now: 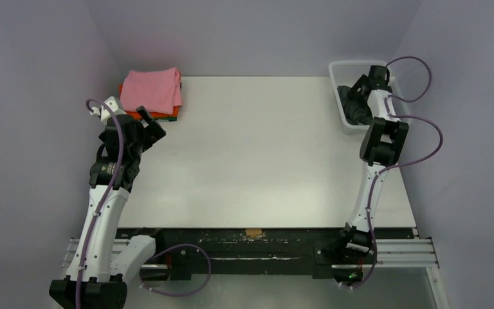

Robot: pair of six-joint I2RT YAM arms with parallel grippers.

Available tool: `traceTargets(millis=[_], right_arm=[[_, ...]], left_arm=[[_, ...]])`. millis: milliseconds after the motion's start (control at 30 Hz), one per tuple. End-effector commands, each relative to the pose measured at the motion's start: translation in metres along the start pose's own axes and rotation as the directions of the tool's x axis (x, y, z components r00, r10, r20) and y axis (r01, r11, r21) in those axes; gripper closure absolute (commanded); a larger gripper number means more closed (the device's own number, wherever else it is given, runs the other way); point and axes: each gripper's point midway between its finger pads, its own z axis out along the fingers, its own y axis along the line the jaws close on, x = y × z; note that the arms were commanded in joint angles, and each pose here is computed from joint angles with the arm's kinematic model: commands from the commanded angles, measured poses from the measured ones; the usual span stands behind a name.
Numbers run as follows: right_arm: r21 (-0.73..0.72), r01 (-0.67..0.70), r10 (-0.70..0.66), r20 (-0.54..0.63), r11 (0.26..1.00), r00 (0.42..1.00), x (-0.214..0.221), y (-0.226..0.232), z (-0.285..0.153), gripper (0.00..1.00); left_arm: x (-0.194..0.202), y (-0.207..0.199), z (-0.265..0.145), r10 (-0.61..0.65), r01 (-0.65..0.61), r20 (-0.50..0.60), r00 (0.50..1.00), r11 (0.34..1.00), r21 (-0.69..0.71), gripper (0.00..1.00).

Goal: Fold and stack the t-shirts
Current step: Grab crumpled tshirt from bin with the right arm, then move the tshirt to the center of the board

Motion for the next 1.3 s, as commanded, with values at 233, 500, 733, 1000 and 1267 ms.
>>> traceTargets(millis=[233, 500, 733, 1000, 1267], right_arm=[[-0.229, -0.035, 0.045, 0.039, 0.973, 0.998, -0.039, 0.045, -0.064, 1.0], [-0.588, 0.134, 0.101, 0.35, 0.798, 0.931, -0.096, 0.128, -0.272, 1.0], [-0.846, 0.481, -0.163, 0.453, 0.231, 0.876, 0.004, 0.249, -0.481, 1.0], [-0.908, 0.409, -0.27, 0.373, 0.088, 0.887, 0.08, 0.249, -0.517, 1.0], [-0.605, 0.432, -0.434, 0.154, 0.669, 0.888, 0.159, 0.12, -0.352, 0.85]], left_arm=[[-0.018, -0.013, -0.008, -0.059, 0.057, 0.042, 0.997, 0.997, 0.053, 0.0], [-0.02, -0.049, -0.008, -0.05, 0.04, 0.036, 0.998, 0.97, 0.241, 0.0], [-0.014, -0.071, -0.002, -0.024, 0.02, 0.007, 1.0, 0.938, 0.346, 0.0], [-0.01, -0.058, -0.003, -0.026, 0.022, 0.012, 1.0, 0.955, 0.295, 0.0], [0.018, -0.038, 0.008, -0.043, 0.056, -0.07, 0.997, 0.978, 0.201, 0.0]])
